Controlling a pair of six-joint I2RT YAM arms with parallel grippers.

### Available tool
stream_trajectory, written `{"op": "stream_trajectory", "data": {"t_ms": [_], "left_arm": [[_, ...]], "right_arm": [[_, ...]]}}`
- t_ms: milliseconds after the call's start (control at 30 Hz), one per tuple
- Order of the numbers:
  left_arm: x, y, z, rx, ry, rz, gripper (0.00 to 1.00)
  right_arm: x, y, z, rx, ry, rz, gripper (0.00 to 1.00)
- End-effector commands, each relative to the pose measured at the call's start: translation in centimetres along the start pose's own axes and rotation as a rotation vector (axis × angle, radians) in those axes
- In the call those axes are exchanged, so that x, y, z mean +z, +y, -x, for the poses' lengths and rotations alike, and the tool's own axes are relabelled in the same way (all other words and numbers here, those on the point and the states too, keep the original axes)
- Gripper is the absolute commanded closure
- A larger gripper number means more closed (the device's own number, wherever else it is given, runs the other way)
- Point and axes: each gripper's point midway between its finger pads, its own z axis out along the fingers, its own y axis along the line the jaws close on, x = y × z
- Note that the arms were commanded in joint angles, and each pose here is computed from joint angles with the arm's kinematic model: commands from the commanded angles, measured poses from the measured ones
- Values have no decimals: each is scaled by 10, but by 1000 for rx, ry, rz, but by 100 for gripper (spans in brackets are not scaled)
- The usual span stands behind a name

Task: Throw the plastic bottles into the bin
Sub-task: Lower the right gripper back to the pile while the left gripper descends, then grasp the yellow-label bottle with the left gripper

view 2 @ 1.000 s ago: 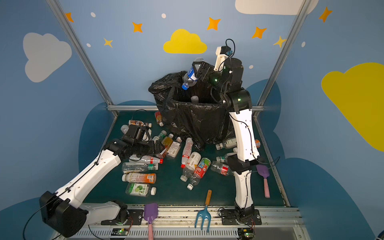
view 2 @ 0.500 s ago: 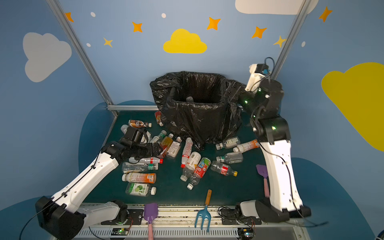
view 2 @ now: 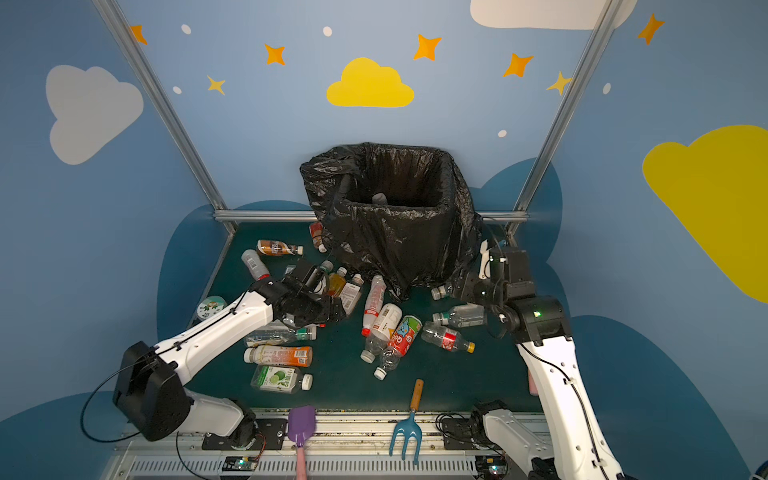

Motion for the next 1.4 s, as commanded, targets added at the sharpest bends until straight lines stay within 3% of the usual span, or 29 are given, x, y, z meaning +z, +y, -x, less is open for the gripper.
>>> {"op": "stream_trajectory", "data": {"t_ms": [0, 333, 500, 1000, 1367], "left_arm": [[-2, 3, 21, 56, -46, 72, 9], [20, 25, 63, 246, 45, 303, 9], [37, 29, 74, 235, 56, 290, 11], [63, 45, 103, 224, 62, 285, 11], [80, 53, 104, 214, 77, 272, 13]], "right_arm": [[3, 8, -38, 85, 107, 80, 33], [26, 18, -67, 84, 201, 123, 40], [24, 18, -67, 78, 193, 125, 47], [19, 10, -75, 49, 212, 101, 45], [15, 3, -80, 40, 219, 74, 44]]}}
